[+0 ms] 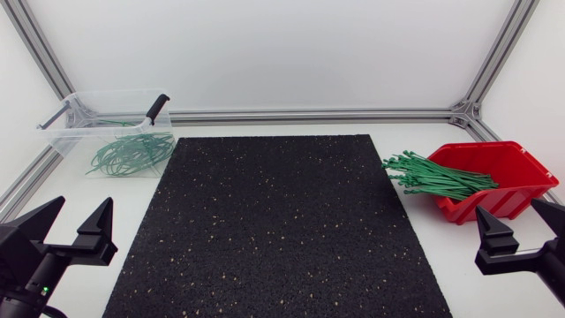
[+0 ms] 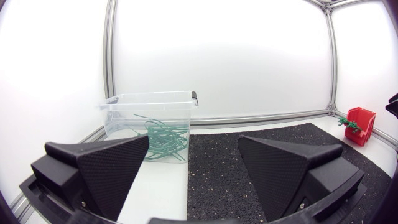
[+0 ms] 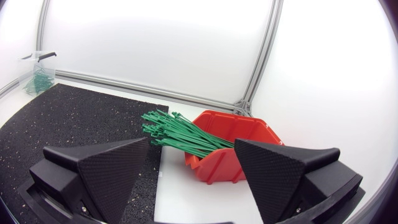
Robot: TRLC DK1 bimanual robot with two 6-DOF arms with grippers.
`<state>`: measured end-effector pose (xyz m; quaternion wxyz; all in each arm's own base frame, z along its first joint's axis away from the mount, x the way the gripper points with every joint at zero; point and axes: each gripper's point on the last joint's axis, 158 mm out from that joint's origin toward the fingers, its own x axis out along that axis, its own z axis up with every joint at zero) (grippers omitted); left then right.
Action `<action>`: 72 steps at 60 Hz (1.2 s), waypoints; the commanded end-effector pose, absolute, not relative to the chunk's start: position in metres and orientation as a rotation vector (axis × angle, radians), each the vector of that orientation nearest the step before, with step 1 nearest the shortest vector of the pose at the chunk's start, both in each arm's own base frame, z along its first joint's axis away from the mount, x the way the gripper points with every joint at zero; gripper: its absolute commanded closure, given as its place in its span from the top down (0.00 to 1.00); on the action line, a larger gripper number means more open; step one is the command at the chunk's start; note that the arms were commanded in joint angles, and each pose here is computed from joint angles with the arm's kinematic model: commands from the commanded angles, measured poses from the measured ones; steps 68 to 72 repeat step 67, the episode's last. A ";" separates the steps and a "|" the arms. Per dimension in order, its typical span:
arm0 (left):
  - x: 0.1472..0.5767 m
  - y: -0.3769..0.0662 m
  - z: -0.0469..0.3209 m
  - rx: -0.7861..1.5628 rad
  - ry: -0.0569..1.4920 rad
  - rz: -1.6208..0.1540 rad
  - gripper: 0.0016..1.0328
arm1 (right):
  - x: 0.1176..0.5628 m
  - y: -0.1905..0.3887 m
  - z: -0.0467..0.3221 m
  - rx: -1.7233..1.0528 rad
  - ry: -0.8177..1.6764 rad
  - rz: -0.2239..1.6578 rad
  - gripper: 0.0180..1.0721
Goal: Take a green cable tie from the red box, thread the tail through the head to close it, then place it in the transparent bin on the left.
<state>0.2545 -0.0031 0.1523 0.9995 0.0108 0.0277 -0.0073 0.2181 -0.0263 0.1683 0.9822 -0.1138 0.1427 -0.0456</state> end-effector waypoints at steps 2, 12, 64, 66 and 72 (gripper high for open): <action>0.255 -0.003 0.131 -0.001 0.097 -0.014 0.97 | 0.222 -0.025 0.157 -0.236 0.289 -0.086 0.95; 0.255 -0.003 0.131 -0.001 0.097 -0.014 0.97 | 0.231 -0.021 0.155 -0.192 0.242 -0.076 0.95; 0.255 -0.003 0.131 -0.001 0.097 -0.014 0.97 | 0.254 -0.002 0.149 0.000 0.057 -0.010 0.95; 0.255 -0.003 0.131 -0.001 0.097 -0.014 0.97 | 0.254 -0.002 0.149 0.000 0.057 -0.010 0.95; 0.255 -0.003 0.131 -0.001 0.097 -0.014 0.97 | 0.254 -0.002 0.149 0.000 0.057 -0.010 0.95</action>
